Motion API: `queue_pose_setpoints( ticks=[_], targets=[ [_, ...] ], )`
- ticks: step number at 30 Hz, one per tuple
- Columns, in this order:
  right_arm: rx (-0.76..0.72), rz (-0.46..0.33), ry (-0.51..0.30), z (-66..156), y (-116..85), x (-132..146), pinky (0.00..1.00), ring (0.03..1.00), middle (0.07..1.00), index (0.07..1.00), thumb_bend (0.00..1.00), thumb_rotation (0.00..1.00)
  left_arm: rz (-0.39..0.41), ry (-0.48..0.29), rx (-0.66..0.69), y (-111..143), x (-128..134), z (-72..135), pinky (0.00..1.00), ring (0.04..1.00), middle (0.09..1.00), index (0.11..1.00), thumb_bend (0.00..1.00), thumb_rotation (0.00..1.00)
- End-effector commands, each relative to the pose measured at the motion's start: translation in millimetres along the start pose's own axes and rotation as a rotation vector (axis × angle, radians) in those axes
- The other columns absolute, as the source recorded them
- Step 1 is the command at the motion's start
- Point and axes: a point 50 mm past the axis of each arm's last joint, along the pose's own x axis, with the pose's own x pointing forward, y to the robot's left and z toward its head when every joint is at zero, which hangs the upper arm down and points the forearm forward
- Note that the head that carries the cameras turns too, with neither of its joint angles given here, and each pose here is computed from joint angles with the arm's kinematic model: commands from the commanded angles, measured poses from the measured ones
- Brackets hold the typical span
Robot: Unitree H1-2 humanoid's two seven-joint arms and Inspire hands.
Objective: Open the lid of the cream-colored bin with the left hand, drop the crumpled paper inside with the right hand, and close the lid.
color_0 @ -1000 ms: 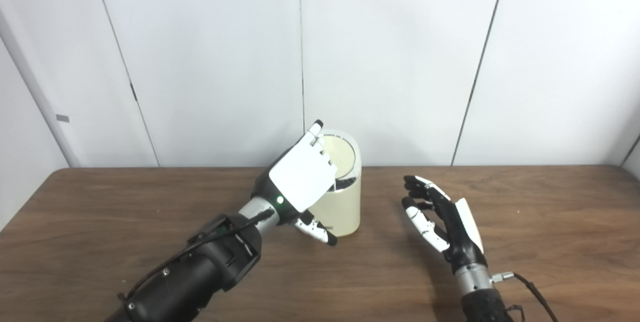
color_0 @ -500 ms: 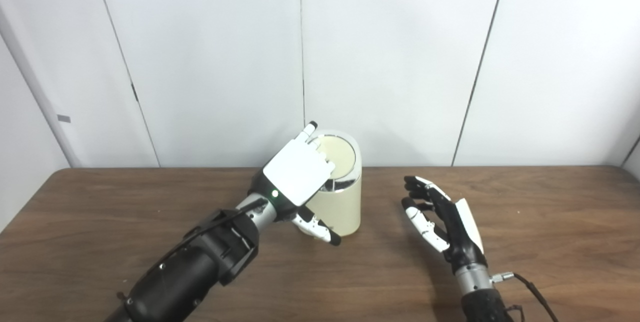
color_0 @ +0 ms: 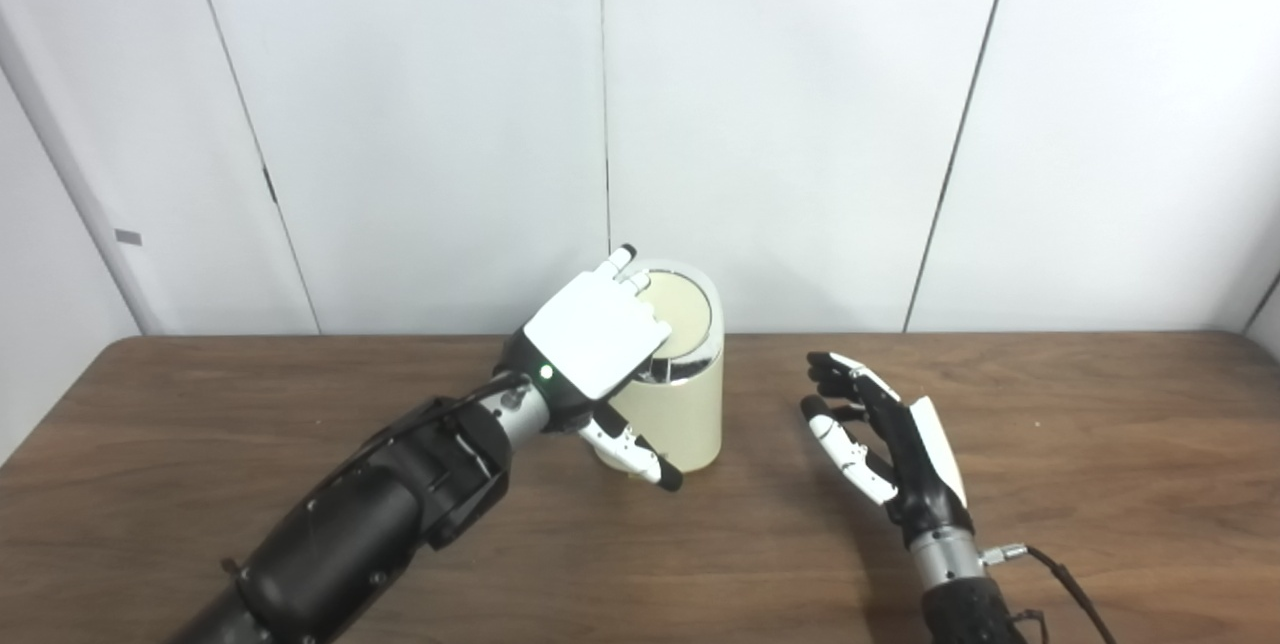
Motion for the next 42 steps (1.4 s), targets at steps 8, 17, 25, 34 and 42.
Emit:
queue_pose_setpoints(
  ticks=[8, 17, 25, 34, 42],
  targets=[
    [0.014, -0.036, -0.106, 21.1, -6.4, 15.9, 0.68, 0.769, 0.78, 0.783, 0.2, 0.75, -0.231, -0.278, -0.082, -52.3, -11.6, 43.4, 1.0, 0.851, 0.741, 0.737, 1.0, 0.93],
    [0.019, -0.033, -0.09, 23.2, -5.6, 15.6, 0.68, 0.777, 0.785, 0.787, 0.19, 0.75, -0.332, -0.317, -0.17, -64.5, -10.8, 44.8, 1.0, 0.859, 0.756, 0.733, 0.94, 0.91],
    [0.022, -0.033, -0.09, 22.0, -5.7, 15.4, 0.69, 0.777, 0.787, 0.789, 0.21, 0.75, -0.364, -0.322, -0.272, -66.5, -10.0, 37.0, 1.0, 0.851, 0.747, 0.731, 0.91, 1.0],
    [0.016, -0.038, -0.102, 22.2, -5.1, 16.5, 0.68, 0.774, 0.782, 0.781, 0.19, 0.73, -0.395, -0.32, -0.272, -73.1, -10.6, 36.5, 1.0, 0.859, 0.736, 0.745, 1.0, 1.0],
    [0.02, -0.036, -0.096, 23.3, -4.5, 16.9, 0.68, 0.775, 0.784, 0.783, 0.19, 0.71, -0.396, -0.311, -0.254, -74.2, -10.9, 35.8, 1.0, 0.863, 0.753, 0.746, 1.0, 1.0]
  ],
)
